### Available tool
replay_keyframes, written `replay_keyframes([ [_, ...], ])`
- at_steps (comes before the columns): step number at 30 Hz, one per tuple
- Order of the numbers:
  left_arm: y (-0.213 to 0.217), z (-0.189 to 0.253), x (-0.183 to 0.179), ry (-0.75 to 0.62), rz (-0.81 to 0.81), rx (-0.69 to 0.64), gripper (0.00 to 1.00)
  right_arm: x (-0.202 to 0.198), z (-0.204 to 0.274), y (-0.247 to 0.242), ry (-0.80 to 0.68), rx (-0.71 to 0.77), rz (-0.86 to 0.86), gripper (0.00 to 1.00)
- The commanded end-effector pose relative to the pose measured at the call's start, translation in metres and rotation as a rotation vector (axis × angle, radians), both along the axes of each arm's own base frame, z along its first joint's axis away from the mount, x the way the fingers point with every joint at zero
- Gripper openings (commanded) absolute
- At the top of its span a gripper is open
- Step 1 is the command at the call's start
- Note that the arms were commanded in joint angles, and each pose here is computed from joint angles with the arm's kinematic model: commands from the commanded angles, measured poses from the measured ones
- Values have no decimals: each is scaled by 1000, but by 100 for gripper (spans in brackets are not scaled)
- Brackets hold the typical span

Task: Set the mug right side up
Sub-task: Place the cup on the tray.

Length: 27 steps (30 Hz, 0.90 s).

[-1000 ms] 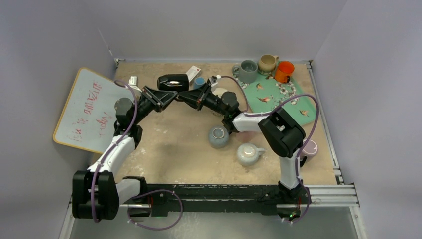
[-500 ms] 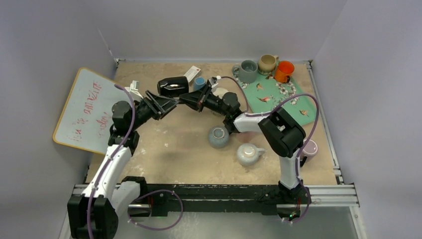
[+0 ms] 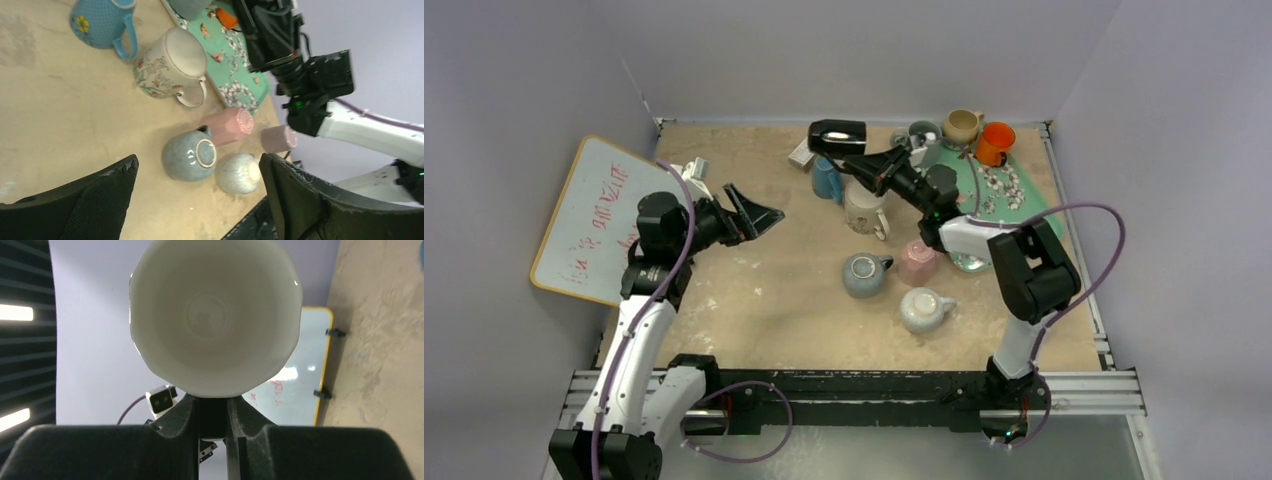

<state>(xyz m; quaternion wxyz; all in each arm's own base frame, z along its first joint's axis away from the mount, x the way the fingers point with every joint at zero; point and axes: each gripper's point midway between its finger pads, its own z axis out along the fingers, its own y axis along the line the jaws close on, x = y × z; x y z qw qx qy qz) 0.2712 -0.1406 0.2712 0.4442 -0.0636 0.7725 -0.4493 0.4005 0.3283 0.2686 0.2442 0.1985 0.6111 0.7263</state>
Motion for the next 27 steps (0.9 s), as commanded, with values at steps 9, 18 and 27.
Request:
replay_keyframes([
  [9,31,-13,-10,-87,13,370,93,28,30,-116,-196,-179,-257,0],
  [18,32,-9,-15,-111,14,371,93,44,5,-199,-171,-697,-504,0],
  [27,28,-6,-17,-117,-1,356,93,50,-16,-277,-104,-1253,-675,0],
])
